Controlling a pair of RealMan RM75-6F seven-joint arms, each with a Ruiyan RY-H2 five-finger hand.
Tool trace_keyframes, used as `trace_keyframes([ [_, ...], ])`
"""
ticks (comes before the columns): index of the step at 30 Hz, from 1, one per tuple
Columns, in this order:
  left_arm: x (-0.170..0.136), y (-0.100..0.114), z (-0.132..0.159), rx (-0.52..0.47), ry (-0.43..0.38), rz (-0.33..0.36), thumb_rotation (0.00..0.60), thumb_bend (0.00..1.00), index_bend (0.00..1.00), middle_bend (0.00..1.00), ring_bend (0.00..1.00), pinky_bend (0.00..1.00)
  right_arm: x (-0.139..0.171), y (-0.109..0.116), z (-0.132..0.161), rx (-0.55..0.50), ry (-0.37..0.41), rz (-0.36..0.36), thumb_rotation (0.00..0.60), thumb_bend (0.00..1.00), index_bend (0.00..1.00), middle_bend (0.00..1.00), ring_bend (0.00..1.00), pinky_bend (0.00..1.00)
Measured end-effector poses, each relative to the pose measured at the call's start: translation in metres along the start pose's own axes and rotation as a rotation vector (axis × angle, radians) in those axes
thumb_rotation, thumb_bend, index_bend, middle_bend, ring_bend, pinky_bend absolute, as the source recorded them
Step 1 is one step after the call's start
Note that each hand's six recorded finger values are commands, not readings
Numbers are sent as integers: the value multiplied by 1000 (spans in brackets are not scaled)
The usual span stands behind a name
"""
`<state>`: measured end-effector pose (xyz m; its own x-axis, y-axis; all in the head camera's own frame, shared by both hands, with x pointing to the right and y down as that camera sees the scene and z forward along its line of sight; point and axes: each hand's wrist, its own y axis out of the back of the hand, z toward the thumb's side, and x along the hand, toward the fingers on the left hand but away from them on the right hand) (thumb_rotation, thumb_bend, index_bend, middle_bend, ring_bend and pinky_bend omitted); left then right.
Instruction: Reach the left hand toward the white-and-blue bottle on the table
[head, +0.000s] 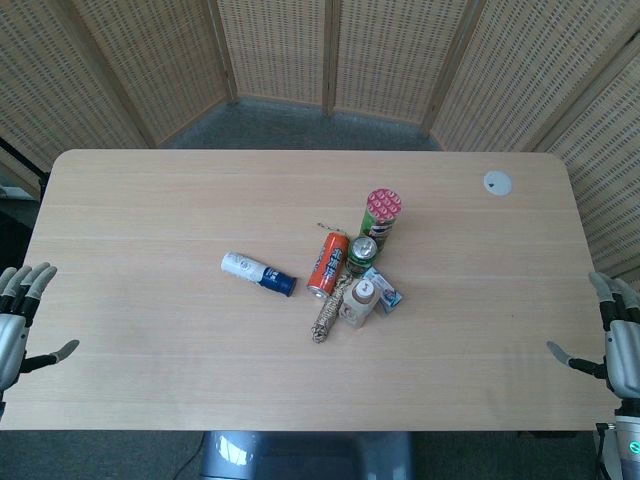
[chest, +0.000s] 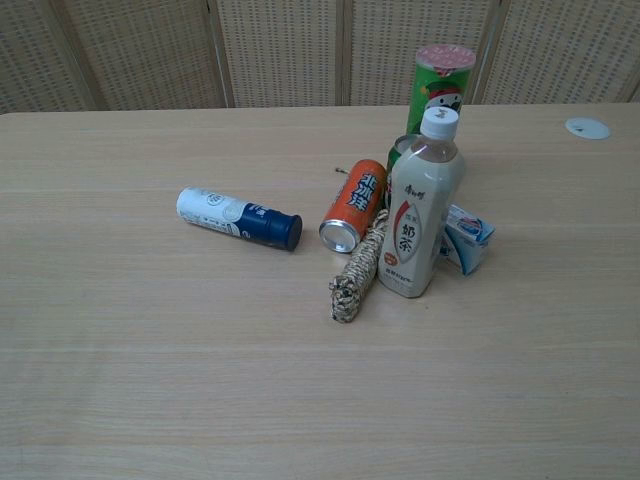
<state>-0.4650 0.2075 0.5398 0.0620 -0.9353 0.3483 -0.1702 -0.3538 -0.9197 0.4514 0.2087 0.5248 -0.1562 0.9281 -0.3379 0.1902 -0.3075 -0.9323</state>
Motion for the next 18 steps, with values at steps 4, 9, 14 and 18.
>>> trace_keyframes([
  [4, 0, 0, -3, 4, 14, -5, 600, 0, 0, 0, 0, 0, -2, 10, -5, 69, -8, -82, 542, 0, 0, 0, 0, 0],
  [9, 5, -4, -2, 13, 5, -31, 600, 0, 0, 0, 0, 0, -2, 15, -10, 71, -23, -122, 544, 0, 0, 0, 0, 0],
  [14, 25, -20, 13, 49, -80, -114, 600, 0, 0, 0, 0, 0, -3, 13, -12, 48, -25, -100, 539, 0, 0, 0, 0, 0],
  [18, 59, -44, 41, 86, -193, -217, 600, 0, 0, 0, 0, 0, -3, 10, -12, 37, -24, -81, 543, 0, 0, 0, 0, 0],
])
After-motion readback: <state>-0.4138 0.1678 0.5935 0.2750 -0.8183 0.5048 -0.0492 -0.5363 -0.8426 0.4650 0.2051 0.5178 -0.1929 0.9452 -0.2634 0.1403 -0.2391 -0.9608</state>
